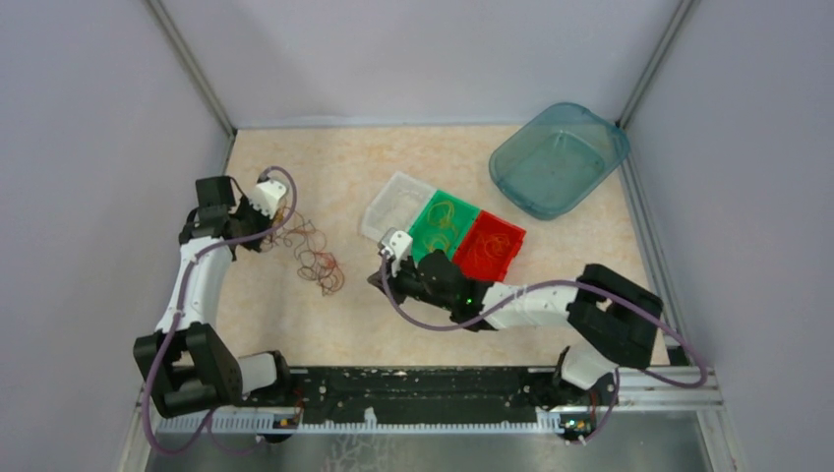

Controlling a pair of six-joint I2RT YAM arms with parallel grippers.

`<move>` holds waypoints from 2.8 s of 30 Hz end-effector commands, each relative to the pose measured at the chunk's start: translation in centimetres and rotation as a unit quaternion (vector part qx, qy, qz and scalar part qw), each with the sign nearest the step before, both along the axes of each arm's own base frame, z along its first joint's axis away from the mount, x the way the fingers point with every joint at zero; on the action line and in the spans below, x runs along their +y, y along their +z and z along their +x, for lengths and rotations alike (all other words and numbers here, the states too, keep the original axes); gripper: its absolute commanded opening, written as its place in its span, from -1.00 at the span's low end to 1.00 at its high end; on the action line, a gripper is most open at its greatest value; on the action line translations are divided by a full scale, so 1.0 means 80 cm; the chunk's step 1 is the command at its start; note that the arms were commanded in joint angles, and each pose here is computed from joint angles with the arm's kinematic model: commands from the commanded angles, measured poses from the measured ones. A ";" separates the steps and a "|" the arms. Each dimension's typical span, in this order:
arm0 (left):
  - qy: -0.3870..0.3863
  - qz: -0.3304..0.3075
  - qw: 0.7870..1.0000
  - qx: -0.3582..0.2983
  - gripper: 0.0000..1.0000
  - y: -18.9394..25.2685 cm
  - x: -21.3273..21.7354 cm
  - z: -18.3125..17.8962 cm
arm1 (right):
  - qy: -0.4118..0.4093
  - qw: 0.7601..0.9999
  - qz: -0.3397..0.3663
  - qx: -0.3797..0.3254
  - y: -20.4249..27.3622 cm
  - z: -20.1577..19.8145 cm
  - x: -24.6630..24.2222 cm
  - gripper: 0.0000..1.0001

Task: Untangle the cables
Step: Untie the cable.

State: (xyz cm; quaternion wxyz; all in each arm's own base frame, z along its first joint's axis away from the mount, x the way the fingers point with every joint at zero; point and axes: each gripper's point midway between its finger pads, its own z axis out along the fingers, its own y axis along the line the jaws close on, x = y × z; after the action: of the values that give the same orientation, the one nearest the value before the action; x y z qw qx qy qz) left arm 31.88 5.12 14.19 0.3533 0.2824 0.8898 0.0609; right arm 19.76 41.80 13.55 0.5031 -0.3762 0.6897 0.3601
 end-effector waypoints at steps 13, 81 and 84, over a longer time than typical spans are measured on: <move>-0.001 -0.052 0.999 0.005 -1.00 0.012 -0.018 -0.013 | 0.005 0.997 -0.004 0.076 -0.020 0.037 0.117 -0.09; 0.097 0.101 0.989 0.045 -1.00 -0.117 0.102 0.001 | -0.505 0.788 0.271 -0.223 0.467 -0.044 -0.549 -1.00; 0.102 0.102 0.988 0.052 -1.00 -0.128 0.111 -0.003 | -0.511 0.767 0.316 -0.226 0.490 -0.063 -0.589 -1.00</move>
State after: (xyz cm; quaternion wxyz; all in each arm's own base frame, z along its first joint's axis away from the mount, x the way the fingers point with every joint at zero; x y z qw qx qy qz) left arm 31.72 12.29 4.79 0.2745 0.2315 0.9212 0.1501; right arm 17.43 2.06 48.26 0.8183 0.0499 0.5555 0.1391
